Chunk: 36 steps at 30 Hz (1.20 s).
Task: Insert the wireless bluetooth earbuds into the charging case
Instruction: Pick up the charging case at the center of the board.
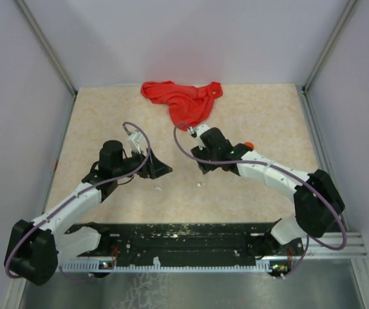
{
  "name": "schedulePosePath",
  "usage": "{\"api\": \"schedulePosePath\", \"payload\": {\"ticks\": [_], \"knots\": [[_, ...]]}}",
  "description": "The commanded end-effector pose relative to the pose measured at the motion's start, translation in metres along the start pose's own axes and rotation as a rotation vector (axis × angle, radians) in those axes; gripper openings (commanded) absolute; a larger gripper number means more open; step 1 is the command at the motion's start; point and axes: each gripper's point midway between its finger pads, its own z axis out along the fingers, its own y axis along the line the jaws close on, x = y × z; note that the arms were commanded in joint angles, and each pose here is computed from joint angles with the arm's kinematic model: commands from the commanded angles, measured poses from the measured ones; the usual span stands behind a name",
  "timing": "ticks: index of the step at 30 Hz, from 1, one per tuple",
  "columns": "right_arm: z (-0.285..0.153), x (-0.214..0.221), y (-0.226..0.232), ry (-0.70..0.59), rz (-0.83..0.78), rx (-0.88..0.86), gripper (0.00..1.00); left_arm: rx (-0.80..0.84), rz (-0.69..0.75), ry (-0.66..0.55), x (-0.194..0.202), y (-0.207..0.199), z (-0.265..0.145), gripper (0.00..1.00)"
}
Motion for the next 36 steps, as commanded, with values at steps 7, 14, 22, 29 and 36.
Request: {"api": "schedulePosePath", "payload": {"ticks": [7,14,22,29,36], "knots": [[-0.058,-0.055,0.075,-0.216,-0.410,-0.263,0.50,0.132,-0.036,-0.004,-0.036,-0.019,-0.019,0.75],[-0.093,-0.075,0.111,-0.374,-0.618,-0.425,0.50,0.249,-0.029,0.069,-0.028,-0.038,-0.023,0.64],[-0.118,-0.087,0.138,-0.509,-0.816,-0.517,0.48,0.348,-0.048,0.113,-0.023,-0.059,-0.027,0.56],[-0.121,-0.091,0.150,-0.529,-0.878,-0.535,0.47,0.362,-0.051,0.137,-0.016,-0.067,-0.023,0.58],[-0.119,-0.091,0.157,-0.526,-0.929,-0.532,0.47,0.373,-0.058,0.155,-0.012,-0.070,-0.021,0.54]]}}
